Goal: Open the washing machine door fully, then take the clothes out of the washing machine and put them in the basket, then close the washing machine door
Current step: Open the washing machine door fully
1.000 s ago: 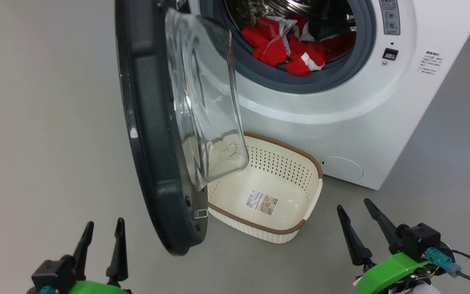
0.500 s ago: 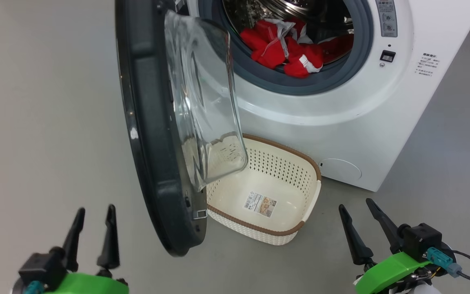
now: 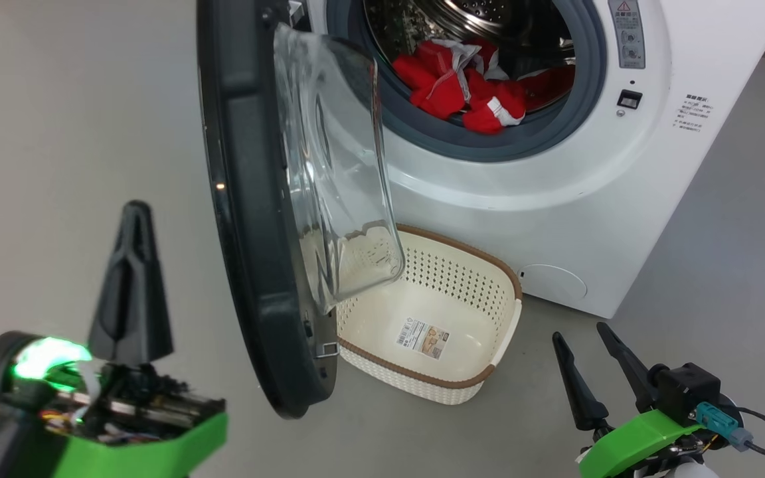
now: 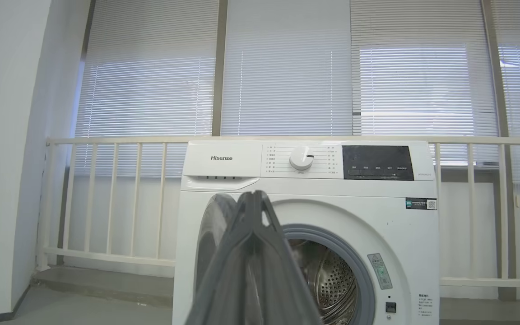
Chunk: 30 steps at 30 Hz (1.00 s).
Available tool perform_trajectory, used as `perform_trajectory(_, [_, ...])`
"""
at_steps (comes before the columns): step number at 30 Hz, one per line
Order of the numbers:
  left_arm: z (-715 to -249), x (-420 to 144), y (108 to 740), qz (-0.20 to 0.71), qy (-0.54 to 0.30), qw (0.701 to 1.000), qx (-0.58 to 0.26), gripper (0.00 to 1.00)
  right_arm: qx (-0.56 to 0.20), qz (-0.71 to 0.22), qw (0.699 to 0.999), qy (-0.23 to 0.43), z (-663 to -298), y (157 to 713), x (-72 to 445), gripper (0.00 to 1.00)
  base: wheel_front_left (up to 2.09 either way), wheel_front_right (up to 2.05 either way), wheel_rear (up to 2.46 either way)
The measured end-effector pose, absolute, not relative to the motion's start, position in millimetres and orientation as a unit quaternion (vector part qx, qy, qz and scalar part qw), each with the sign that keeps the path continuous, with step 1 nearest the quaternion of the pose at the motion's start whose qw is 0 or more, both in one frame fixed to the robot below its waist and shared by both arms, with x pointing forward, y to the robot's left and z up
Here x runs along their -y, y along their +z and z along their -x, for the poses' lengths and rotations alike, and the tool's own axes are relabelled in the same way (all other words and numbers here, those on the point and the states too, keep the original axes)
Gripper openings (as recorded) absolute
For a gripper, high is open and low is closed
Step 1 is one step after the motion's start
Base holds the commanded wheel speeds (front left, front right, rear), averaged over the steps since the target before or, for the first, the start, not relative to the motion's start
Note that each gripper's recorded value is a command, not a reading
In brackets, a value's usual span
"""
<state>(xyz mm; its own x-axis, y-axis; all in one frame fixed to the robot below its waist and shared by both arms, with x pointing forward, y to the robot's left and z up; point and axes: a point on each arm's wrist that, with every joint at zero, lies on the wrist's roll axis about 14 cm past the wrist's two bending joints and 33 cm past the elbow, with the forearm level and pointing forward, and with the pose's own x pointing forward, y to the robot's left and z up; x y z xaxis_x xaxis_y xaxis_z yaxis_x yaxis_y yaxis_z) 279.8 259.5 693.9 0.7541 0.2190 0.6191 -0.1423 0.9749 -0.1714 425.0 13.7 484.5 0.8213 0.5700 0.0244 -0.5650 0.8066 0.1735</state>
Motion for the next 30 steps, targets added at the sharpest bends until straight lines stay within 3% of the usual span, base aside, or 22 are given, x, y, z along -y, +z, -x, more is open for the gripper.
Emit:
perform_trajectory(6, [-281,-202,708,0.078,0.005,0.931,0.355,0.00,-0.016,-0.085,0.951,0.297,-422,484,-11,1.00,0.00,0.00,0.00])
perform_trajectory(14, [-303,-144,643,0.161,-0.079,0.954,0.240,0.00,-0.021,-0.084,0.952,0.295,-421,480,-9,1.00,0.00,0.00,0.00])
perform_trajectory(21, [-312,-132,559,0.208,-0.072,0.970,0.106,0.00,-0.018,-0.083,0.952,0.294,-421,482,-8,1.00,0.00,0.00,0.00])
perform_trajectory(30, [-314,-152,524,0.218,-0.031,0.974,0.060,0.00,-0.009,-0.082,0.952,0.296,-421,487,-8,1.00,0.00,0.00,0.00])
